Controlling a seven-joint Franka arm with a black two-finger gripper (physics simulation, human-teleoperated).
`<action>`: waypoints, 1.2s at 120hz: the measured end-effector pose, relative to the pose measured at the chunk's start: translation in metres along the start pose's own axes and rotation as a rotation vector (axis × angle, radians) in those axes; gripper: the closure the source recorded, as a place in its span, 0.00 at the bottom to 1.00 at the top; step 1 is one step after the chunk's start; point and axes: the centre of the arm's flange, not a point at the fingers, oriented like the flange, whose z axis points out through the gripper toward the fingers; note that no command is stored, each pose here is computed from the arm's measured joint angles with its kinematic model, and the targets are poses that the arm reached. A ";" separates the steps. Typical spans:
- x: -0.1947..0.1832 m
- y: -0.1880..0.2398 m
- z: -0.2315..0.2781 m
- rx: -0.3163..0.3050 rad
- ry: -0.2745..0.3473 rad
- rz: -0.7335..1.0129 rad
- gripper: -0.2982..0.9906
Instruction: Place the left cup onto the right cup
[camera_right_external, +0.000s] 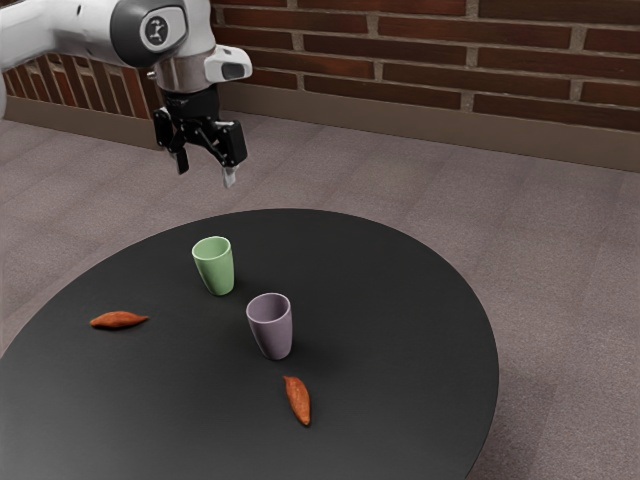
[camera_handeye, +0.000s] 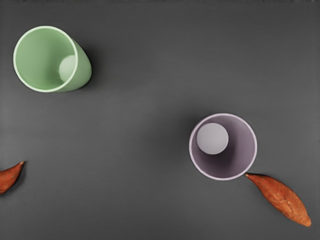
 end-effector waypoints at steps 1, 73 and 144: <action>0.000 0.000 0.000 0.000 0.000 0.000 0.23; 0.026 -0.043 0.058 -0.039 -0.046 -0.067 0.25; 0.065 -0.082 0.175 -0.083 -0.129 -0.129 0.36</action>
